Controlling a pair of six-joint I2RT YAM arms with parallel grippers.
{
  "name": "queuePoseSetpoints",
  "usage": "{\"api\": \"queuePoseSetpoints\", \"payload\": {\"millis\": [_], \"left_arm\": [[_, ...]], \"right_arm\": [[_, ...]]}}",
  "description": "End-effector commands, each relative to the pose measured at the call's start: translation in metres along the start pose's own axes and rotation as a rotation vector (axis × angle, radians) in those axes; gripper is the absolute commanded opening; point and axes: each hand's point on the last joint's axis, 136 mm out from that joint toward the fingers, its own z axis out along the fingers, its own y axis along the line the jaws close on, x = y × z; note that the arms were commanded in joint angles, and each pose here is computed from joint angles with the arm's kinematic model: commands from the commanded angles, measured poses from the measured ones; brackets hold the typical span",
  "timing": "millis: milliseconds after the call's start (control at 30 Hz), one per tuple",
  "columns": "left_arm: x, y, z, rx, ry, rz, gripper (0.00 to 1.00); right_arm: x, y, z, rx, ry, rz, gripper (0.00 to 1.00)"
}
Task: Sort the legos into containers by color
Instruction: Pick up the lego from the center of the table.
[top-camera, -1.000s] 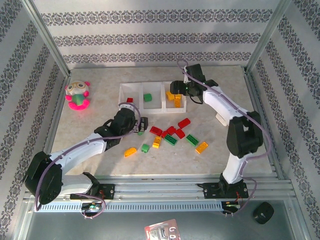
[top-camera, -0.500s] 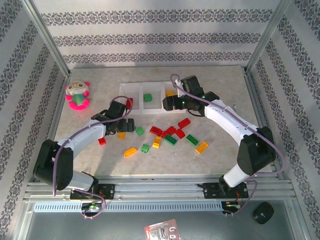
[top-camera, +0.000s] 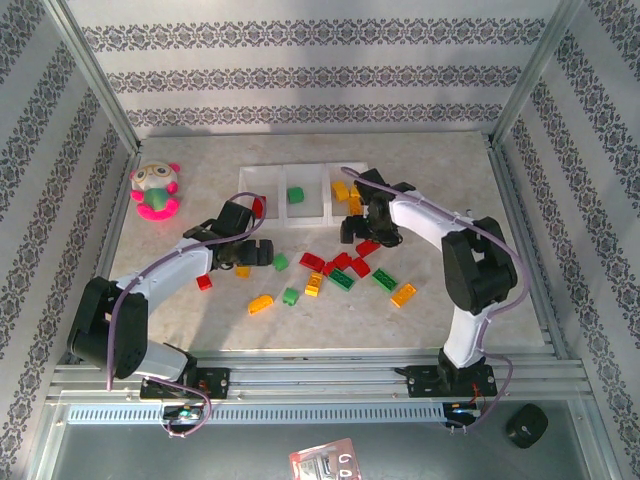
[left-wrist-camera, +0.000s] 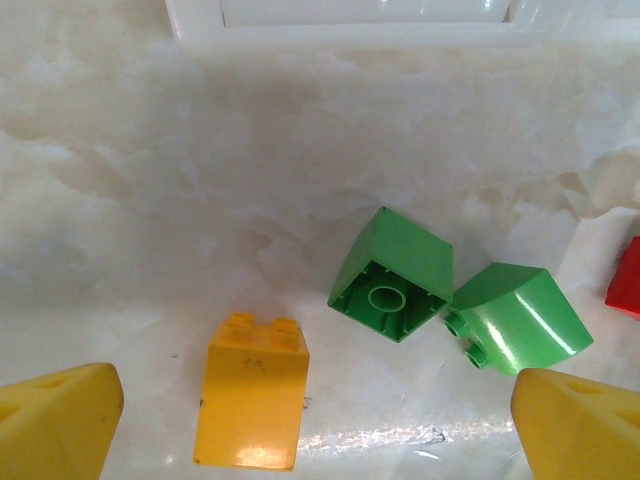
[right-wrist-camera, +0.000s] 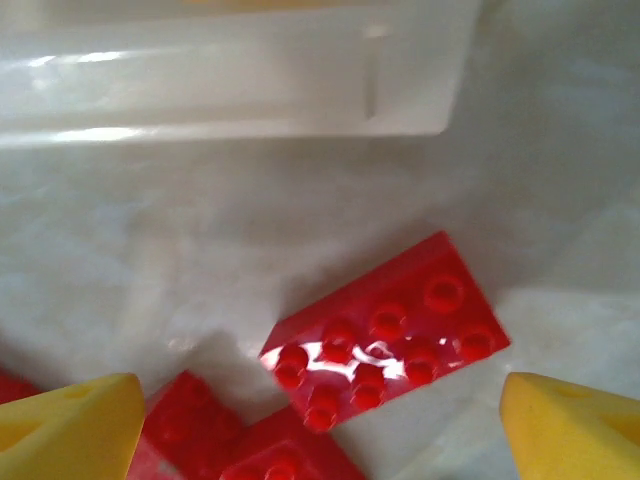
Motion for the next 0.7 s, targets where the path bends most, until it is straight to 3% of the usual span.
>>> {"api": "queuePoseSetpoints", "payload": {"millis": [0,233,500,667], "left_arm": [[0.002,0.002,-0.005,0.012,-0.013,-0.008,0.99],[0.004,0.003,-0.008,0.017,-0.028,-0.021,0.99],[0.010,0.006,-0.008,0.017,-0.034,-0.021,0.99],[0.010,0.006,-0.008,0.014,-0.035,-0.014,0.99]], "right_arm": [[-0.007,-0.007,0.006,0.034,0.017,0.066,0.89],[-0.004,-0.016,0.026,0.078,0.060,0.095,0.80],[0.005,-0.032,0.017,0.103,0.042,0.130,0.43],[0.005,-0.031,0.006,0.089,0.011,0.124,0.33]]}}
